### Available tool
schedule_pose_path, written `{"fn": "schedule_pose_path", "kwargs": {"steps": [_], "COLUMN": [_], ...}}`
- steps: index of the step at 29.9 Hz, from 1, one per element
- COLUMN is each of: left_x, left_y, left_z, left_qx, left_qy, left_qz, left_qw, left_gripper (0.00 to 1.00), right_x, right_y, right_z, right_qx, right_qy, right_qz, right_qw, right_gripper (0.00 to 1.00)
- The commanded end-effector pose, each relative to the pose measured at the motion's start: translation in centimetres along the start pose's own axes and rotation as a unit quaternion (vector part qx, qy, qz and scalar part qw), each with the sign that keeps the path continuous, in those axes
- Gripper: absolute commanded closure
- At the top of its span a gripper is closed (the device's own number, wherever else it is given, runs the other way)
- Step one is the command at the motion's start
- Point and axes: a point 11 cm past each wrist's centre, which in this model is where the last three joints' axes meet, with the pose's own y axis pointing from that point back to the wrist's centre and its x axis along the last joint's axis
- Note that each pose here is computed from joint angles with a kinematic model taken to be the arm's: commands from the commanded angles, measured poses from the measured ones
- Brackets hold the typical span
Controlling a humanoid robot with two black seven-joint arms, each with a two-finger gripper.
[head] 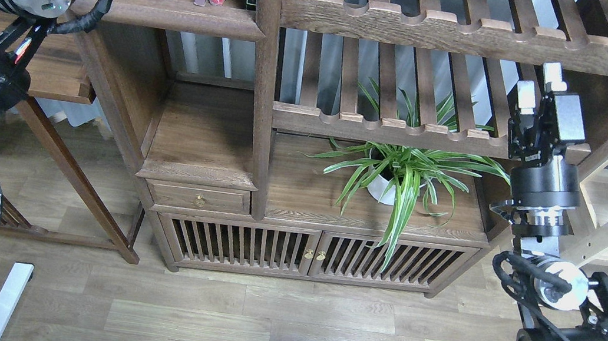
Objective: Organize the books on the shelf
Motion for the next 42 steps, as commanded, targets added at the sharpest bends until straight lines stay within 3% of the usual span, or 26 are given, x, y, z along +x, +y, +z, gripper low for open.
{"fn": "schedule_pose_path", "kwargs": {"steps": [1,3,6,17,34,42], "left_x": [0.4,0.2,0.4,-0.1,-1.6,-1.3], "left_y": [-0.2,-0.5,-0.6,-1.0,-2.9,-2.6], "left_z": [-0.2,-0.5,-0.8,0.2,5.7,5.2], "left_qx": [0.007,0.009,0.011,0.000,-0.041,-0.039], "left_qy": [-0.001,0.002,0.001,0.000,-0.009,-0.013], "left_qz": [0.011,0.022,0.040,0.038,0.023,0.010], "left_qw": [1.000,1.000,0.999,0.999,0.999,0.999], "left_gripper": [0.65,0.52,0.43,0.35,0.29,0.12], "right_x": [0.0,0.0,0.0,0.0,-0.1,0.0], "right_y": [0.0,0.0,0.0,0.0,-0.1,0.0], "right_z": [0.0,0.0,0.0,-0.2,-0.1,-0.2], "right_qx": [0.000,0.000,0.000,0.000,-0.001,-0.002], "right_qy": [0.000,0.000,0.000,0.002,0.002,0.003], "right_qz": [0.000,0.000,0.000,0.000,-0.001,0.001], "right_qw": [1.000,1.000,1.000,1.000,1.000,1.000], "right_gripper": [0.27,0.27,0.27,0.27,0.28,0.27]}}
